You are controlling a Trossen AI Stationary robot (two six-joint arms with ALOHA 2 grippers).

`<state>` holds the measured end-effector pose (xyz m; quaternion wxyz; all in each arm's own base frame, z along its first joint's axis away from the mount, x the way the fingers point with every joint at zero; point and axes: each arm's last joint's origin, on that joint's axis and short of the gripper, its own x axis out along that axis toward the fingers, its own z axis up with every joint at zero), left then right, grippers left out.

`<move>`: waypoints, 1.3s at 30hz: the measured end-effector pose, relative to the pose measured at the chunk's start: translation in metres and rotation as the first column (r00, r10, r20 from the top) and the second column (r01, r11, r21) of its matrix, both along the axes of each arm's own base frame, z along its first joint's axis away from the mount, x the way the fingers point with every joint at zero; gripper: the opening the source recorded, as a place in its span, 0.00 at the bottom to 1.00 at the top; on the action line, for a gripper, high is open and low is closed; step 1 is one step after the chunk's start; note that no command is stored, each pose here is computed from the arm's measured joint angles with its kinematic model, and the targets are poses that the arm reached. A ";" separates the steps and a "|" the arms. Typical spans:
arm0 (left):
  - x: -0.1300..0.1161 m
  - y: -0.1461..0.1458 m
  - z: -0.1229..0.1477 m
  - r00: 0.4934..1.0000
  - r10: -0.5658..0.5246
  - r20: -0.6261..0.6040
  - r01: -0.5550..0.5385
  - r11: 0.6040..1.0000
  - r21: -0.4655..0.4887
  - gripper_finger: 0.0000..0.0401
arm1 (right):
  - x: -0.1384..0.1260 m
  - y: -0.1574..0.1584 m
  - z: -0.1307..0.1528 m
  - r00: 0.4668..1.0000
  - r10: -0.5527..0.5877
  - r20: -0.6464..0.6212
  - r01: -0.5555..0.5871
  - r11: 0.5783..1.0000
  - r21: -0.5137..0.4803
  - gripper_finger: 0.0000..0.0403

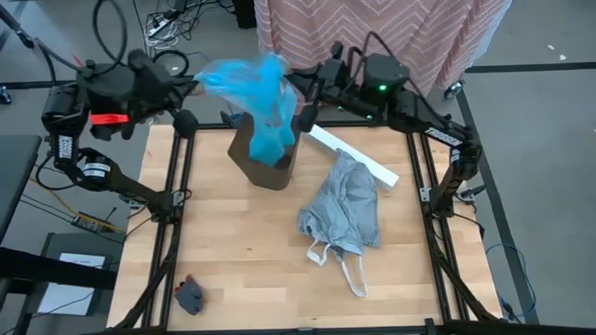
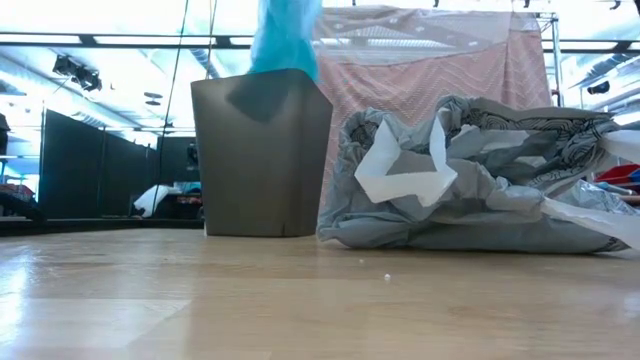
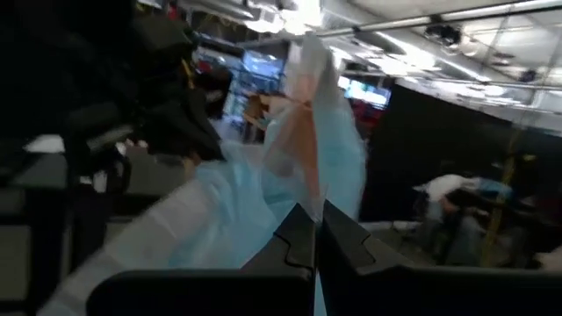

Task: Place trash/remove bag and relplace
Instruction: Insert a new trash bag into the trash bin

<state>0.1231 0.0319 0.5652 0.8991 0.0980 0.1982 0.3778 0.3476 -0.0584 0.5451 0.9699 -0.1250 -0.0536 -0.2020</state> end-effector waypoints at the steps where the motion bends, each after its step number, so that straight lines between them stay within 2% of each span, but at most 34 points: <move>1: 0.000 0.000 -0.001 1.000 0.004 -0.002 -0.004 1.000 -0.006 0.00 | 0.004 -0.001 -0.002 1.000 0.020 0.012 -0.020 1.000 0.008 0.00; 6: 0.009 0.001 -0.010 0.998 -0.002 -0.055 0.001 1.000 -0.027 0.01 | 0.018 -0.005 -0.012 0.999 0.033 -0.004 -0.033 0.999 0.022 0.00; 11: 0.023 0.002 -0.035 0.971 -0.001 -0.241 -0.009 0.999 -0.041 0.01 | 0.023 -0.006 -0.020 0.997 0.034 -0.063 -0.032 0.999 0.034 0.00; 15: 0.026 0.005 -0.048 0.932 0.054 -0.359 -0.060 0.998 -0.006 0.01 | 0.024 -0.008 -0.022 0.997 0.033 -0.068 -0.031 0.999 0.035 0.00; 22: 0.013 0.008 -0.059 0.928 0.082 -0.365 -0.102 0.994 -0.037 0.01 | 0.024 -0.010 -0.024 0.996 0.057 -0.061 -0.052 0.995 0.089 0.00; 26: -0.010 0.006 -0.063 0.941 0.104 -0.322 -0.129 0.990 -0.058 0.01 | 0.032 -0.012 -0.025 0.990 0.140 -0.008 -0.138 0.983 0.118 0.00; 30: -0.038 0.002 -0.061 0.973 0.115 -0.201 -0.129 0.990 -0.059 0.01 | 0.035 -0.022 -0.025 0.983 0.182 0.036 -0.185 0.975 0.124 0.00; 32: -0.045 0.000 -0.058 0.984 0.115 -0.134 -0.122 0.991 -0.052 0.01 | 0.036 -0.028 -0.025 0.970 0.238 0.054 -0.242 0.963 0.115 0.00; 35: -0.051 -0.001 -0.054 0.993 0.113 -0.040 -0.114 0.993 -0.038 0.01 | 0.040 -0.037 -0.029 0.969 0.239 0.068 -0.248 0.955 0.161 0.00; 37: -0.049 0.000 -0.053 0.994 0.106 0.011 -0.106 0.994 -0.038 0.01 | 0.040 -0.042 -0.034 0.973 0.229 0.030 -0.230 0.956 0.184 0.00; 39: -0.043 0.000 -0.058 0.996 0.092 0.007 -0.091 0.995 -0.041 0.01 | 0.039 -0.045 -0.039 0.976 0.218 -0.024 -0.210 0.959 0.189 0.00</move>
